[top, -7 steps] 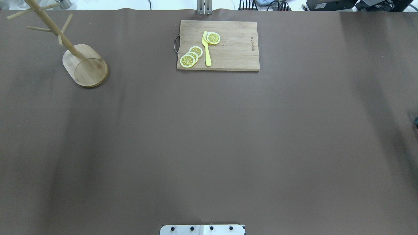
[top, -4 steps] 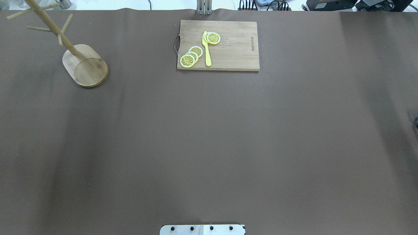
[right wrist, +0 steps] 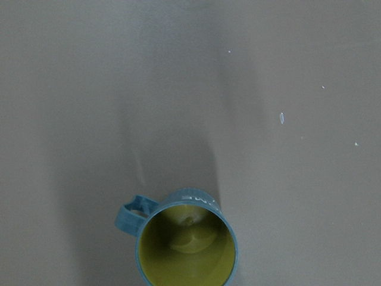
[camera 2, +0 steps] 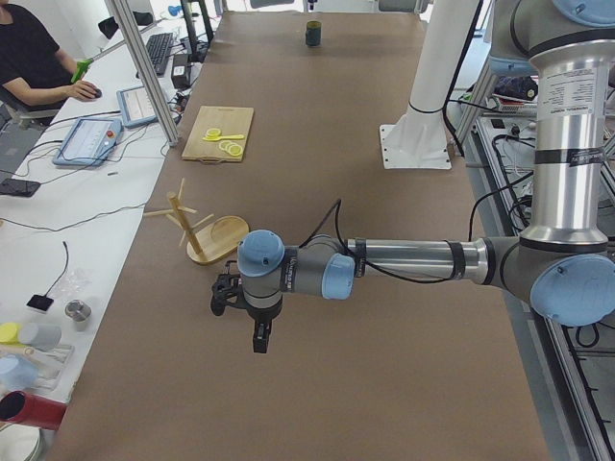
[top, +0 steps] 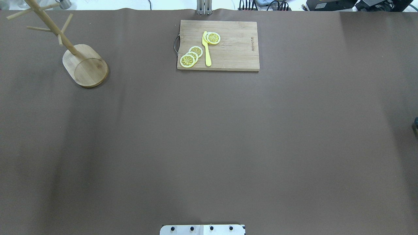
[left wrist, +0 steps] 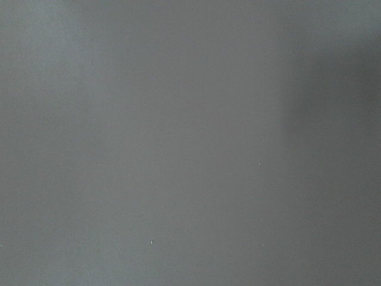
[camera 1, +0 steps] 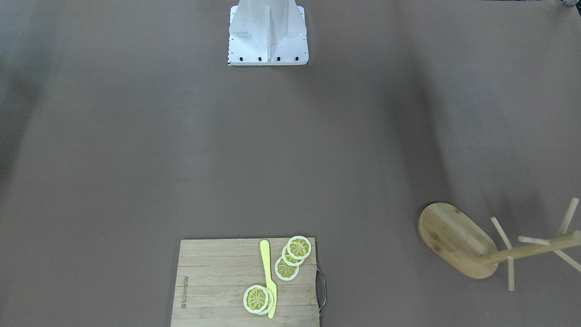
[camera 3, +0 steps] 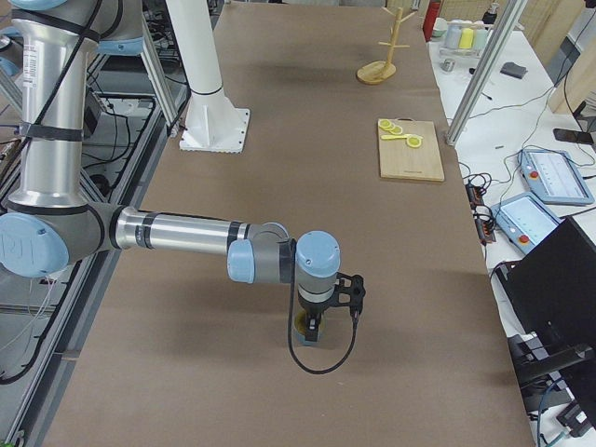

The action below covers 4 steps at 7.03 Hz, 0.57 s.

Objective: Hang cup on storage rack

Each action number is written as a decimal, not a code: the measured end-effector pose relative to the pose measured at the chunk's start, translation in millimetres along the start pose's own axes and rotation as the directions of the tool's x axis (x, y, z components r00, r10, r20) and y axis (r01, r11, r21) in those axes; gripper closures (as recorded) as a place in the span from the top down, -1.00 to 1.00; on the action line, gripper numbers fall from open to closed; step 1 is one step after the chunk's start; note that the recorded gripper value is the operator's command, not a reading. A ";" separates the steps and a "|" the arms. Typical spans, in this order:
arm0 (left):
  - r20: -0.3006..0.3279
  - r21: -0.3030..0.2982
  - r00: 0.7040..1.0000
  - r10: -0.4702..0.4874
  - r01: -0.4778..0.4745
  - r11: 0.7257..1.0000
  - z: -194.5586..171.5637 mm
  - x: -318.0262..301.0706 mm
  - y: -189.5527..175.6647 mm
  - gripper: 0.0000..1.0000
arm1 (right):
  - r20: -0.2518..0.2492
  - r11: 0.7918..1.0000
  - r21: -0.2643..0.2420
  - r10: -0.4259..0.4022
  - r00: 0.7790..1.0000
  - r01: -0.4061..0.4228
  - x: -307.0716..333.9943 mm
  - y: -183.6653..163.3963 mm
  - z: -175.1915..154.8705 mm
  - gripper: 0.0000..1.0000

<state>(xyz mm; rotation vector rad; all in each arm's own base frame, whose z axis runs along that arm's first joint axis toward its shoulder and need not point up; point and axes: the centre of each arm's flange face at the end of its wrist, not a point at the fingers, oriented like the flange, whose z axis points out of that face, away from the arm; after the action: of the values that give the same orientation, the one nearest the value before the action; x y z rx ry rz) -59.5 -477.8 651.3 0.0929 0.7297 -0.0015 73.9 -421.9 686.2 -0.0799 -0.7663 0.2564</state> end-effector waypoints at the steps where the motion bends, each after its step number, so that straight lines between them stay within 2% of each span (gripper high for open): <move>1: 0.000 0.002 1.000 0.001 -0.001 1.000 -0.7 0.7 -1.1 0.96 | -0.001 0.997 -0.018 0.081 0.997 -0.081 9.8 2.8 8.6 1.00; 2: -0.001 0.003 1.000 0.002 -0.002 1.000 -1.3 1.3 -2.3 0.96 | -0.004 0.992 -0.037 0.124 0.992 -0.124 18.9 4.4 18.1 1.00; 4: -0.001 0.003 1.000 0.002 -0.002 1.000 -1.5 1.9 -3.8 0.96 | 0.009 0.987 -0.072 0.146 0.989 -0.145 23.5 6.5 32.4 1.00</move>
<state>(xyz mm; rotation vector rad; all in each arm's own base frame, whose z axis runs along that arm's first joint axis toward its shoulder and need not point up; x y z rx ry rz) -59.2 -481.5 648.6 0.0963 0.7304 -0.0006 66.3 -410.3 724.3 -0.2021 -0.7850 0.3689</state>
